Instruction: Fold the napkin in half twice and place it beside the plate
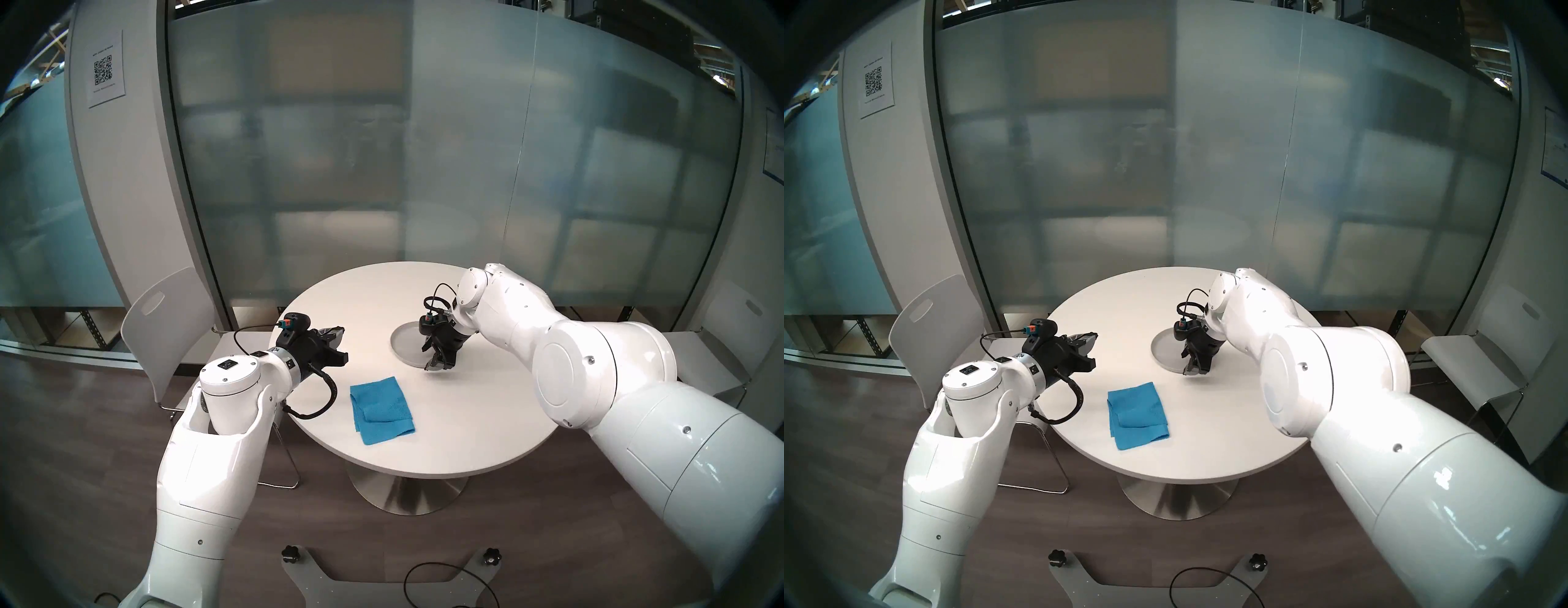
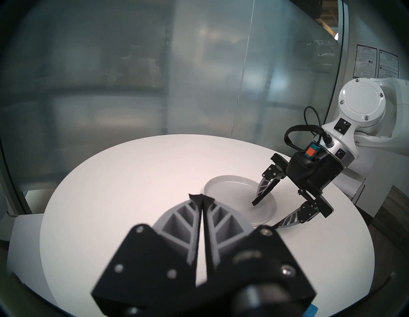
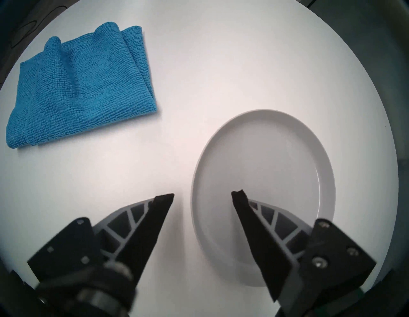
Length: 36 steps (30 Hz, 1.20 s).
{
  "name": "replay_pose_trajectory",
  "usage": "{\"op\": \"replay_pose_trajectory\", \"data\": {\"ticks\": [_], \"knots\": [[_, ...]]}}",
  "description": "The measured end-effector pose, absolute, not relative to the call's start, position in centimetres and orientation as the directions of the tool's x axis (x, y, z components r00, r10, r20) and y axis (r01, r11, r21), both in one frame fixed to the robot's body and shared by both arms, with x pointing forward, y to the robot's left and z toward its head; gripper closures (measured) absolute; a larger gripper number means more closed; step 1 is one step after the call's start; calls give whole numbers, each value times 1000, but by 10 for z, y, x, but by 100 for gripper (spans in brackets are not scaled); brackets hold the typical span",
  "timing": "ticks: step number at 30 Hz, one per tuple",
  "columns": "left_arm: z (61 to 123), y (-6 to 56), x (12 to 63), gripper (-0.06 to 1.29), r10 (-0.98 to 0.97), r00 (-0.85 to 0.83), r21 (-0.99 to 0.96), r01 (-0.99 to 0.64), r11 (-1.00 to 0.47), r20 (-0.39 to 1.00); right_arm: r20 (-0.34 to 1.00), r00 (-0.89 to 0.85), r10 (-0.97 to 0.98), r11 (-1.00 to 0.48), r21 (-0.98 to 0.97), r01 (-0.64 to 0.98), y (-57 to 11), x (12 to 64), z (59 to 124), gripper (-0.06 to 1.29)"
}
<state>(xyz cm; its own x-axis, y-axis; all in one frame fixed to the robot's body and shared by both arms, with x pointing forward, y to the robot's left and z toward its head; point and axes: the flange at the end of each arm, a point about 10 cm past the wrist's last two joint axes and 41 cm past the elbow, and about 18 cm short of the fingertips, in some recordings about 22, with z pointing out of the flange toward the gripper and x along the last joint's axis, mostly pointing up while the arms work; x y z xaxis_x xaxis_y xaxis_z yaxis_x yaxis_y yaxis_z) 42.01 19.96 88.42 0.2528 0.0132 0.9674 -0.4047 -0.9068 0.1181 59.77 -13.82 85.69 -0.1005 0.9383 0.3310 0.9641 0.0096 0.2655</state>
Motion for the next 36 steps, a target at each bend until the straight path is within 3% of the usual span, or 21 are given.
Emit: {"op": "replay_pose_trajectory", "data": {"ticks": [2, 16, 23, 30, 36], "knots": [[884, 200, 420, 114, 13, 253, 118, -404, -907, 967, 326, -101, 940, 11, 267, 964, -139, 598, 856, 51], [884, 202, 420, 114, 15, 254, 119, -400, -909, 967, 300, -96, 949, 11, 272, 962, -147, 596, 847, 52], [883, 203, 419, 114, 16, 256, 120, -396, -910, 967, 291, -96, 952, 13, 274, 962, -149, 595, 843, 62], [881, 205, 418, 114, 18, 259, 122, -392, -912, 966, 285, -97, 954, 17, 273, 962, -148, 593, 838, 82], [881, 206, 418, 114, 19, 260, 123, -391, -912, 965, 284, -99, 954, 20, 270, 963, -146, 592, 836, 84]]}}
